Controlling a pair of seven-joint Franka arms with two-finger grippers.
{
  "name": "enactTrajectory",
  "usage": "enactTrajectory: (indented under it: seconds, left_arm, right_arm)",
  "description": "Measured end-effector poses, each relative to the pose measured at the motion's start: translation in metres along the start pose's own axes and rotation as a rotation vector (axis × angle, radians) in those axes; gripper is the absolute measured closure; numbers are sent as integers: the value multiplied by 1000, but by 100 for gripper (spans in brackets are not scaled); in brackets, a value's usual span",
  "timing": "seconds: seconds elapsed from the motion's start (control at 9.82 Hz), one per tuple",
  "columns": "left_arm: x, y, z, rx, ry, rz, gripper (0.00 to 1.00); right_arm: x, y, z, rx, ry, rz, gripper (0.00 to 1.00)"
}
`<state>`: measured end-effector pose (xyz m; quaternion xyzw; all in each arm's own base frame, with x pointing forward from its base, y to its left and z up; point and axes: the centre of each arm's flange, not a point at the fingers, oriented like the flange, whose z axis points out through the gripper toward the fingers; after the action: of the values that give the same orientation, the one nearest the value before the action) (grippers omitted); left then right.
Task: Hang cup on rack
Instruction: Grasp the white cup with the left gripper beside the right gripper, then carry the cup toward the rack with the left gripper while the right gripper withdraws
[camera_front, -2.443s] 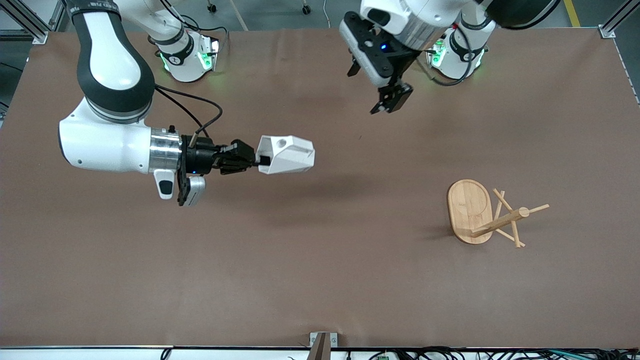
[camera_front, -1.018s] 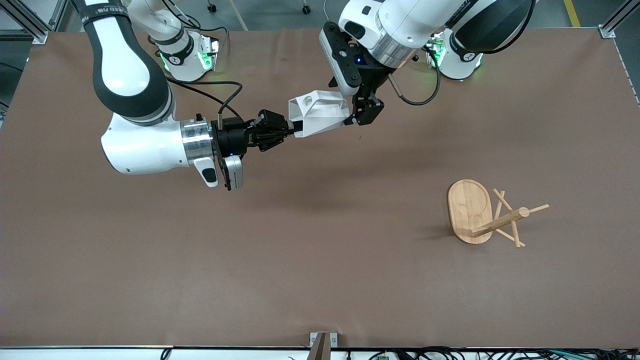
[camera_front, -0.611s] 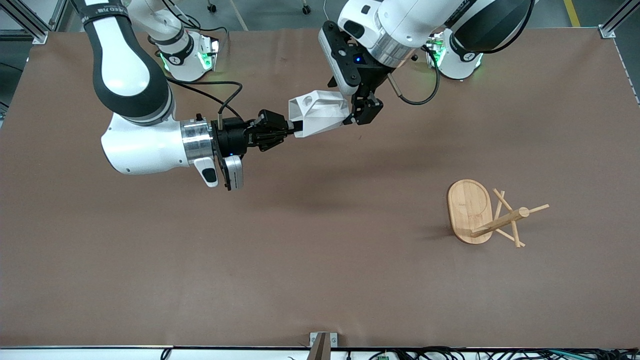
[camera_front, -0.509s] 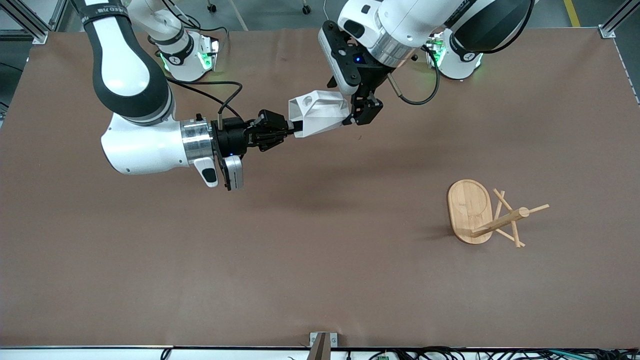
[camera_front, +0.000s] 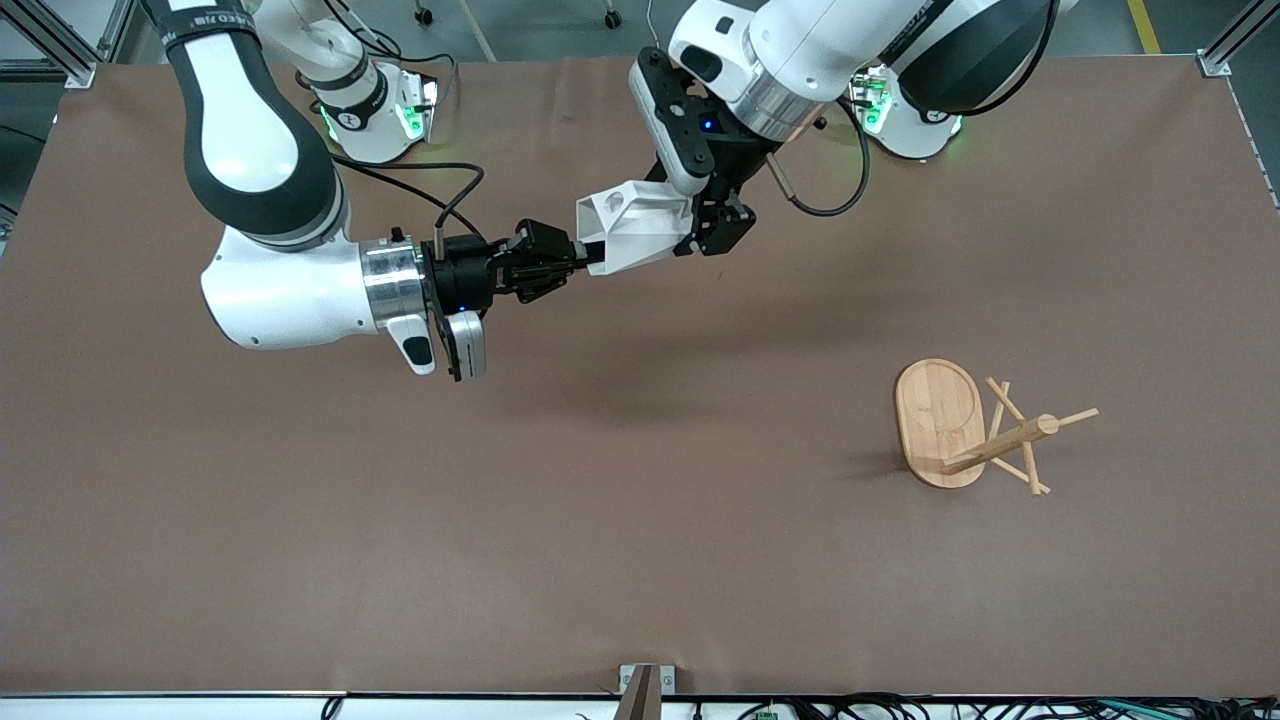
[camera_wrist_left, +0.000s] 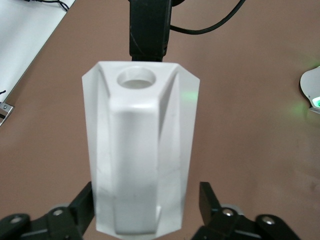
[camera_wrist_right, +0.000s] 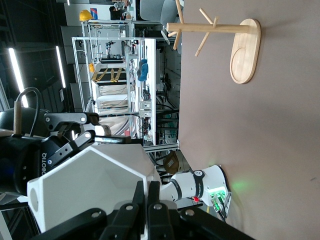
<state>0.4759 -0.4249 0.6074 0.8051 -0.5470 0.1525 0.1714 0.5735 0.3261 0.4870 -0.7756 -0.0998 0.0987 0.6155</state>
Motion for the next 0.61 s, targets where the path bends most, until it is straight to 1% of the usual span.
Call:
enactTrajectory:
  seconds: [0.1, 0.31, 0.41, 0.61]
  left_arm:
    - [-1, -3, 1, 3, 3, -1, 30]
    - [0, -4, 2, 3, 7, -1, 30]
    - [0, -2, 4, 0, 5, 0, 30]
    - [-1, -4, 5, 10, -3, 2, 30]
  right_arm:
    - [0, 1, -1, -1, 1, 1, 96]
    - [1, 1, -2, -2, 3, 2, 95]
    - [2, -1, -4, -2, 7, -4, 83]
    - [4, -7, -9, -2, 18, -17, 54]
